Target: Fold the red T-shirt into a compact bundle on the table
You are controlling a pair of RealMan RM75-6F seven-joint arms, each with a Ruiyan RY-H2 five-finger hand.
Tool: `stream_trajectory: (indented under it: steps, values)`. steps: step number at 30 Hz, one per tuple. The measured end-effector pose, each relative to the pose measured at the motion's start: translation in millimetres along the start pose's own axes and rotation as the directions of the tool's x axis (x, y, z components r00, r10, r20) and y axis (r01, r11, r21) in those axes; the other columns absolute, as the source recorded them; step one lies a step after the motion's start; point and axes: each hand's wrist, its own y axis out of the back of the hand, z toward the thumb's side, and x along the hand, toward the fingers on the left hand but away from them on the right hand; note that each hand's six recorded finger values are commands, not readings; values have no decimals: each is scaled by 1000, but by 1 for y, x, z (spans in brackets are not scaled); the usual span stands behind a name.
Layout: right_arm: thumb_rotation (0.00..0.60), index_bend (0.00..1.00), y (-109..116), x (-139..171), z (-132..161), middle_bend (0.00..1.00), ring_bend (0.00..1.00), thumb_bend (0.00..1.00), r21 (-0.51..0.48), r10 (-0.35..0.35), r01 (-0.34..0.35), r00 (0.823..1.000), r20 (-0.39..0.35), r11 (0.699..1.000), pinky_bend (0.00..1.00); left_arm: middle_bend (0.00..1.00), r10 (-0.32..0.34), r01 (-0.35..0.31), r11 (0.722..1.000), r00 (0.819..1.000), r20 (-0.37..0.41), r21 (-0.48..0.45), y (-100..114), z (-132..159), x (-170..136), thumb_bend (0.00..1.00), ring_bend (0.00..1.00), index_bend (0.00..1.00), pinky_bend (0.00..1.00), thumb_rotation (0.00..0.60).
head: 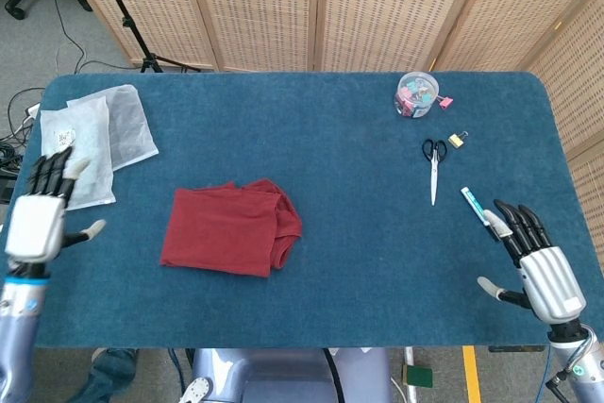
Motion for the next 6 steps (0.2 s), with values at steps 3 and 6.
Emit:
stream_trajectory:
  steps: [3, 6]
  values:
    - [600, 0, -1, 0, -3, 0, 0, 0, 42, -12, 11, 1000, 22, 999, 0, 0, -13, 11, 999, 997, -78, -36, 5, -23, -26, 0, 0, 0, 0, 600]
    - [600, 0, -2, -1, -5, 0, 0, 0, 78, -20, 17, 999, 47, 997, 0, 0, -27, 23, 999, 992, -121, -30, 10, -37, -42, 0, 0, 0, 0, 600]
